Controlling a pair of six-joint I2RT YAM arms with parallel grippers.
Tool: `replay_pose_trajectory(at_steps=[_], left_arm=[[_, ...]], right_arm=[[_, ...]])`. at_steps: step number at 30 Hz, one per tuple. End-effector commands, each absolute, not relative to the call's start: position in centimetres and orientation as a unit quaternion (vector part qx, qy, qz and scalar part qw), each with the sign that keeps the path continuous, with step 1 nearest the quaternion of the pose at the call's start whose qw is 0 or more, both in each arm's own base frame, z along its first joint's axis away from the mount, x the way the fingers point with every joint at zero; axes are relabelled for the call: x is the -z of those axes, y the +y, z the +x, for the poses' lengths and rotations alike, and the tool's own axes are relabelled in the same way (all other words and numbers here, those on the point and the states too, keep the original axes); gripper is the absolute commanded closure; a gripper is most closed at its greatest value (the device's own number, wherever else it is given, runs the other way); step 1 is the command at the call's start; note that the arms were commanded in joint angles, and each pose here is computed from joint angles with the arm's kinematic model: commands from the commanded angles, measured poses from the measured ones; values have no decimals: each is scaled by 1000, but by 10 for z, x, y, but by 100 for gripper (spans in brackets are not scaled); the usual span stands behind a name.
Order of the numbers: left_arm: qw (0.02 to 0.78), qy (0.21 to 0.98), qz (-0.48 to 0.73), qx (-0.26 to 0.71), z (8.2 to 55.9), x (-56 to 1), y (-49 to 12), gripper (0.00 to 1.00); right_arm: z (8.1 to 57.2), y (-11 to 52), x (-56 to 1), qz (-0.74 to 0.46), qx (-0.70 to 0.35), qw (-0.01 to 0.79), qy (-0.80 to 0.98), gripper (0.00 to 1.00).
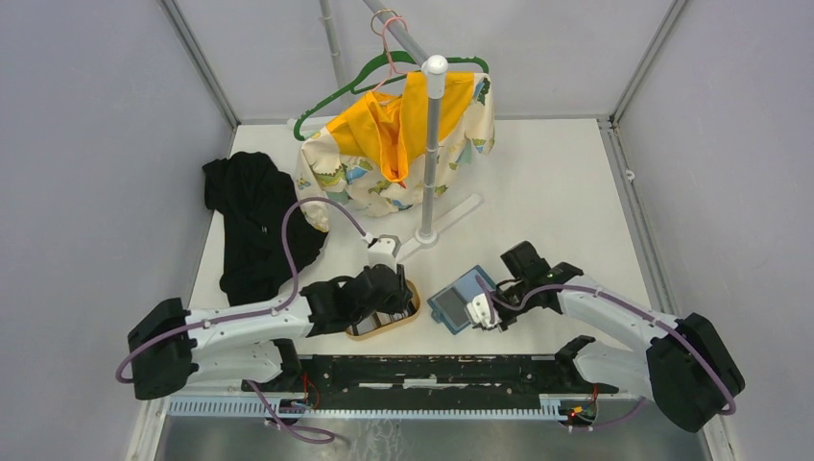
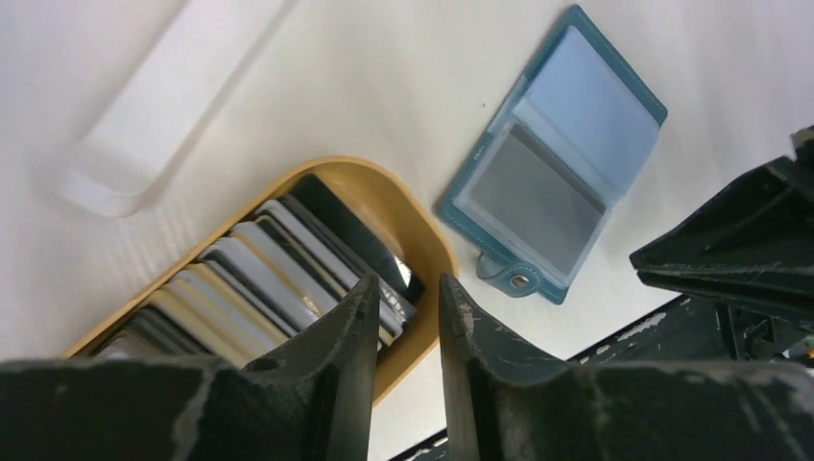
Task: Put the credit cards into the card holder
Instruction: Turn over the card holder at the center of the board, then pick up the credit card from the storage box.
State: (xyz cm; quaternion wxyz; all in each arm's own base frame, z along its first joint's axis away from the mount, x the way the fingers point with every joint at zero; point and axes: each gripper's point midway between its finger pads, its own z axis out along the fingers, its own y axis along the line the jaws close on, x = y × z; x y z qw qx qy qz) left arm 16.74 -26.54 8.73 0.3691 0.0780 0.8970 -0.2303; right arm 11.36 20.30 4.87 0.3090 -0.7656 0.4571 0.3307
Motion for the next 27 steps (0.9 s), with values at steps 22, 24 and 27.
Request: replay_pose_trajectory(at_steps=[22,24,27], left_arm=[[366,930,-41,2,157,-99,-157,50],[360,932,-36,-6,156,-94,-159,47],[352,935,-29,-25,154,-86,-160,43]], right_arm=[[144,204,-27,-798,-220,292,479,83],[144,203,-26,-798,-220,292,480,83],[144,203,-26,-797,-221,291,480,83]])
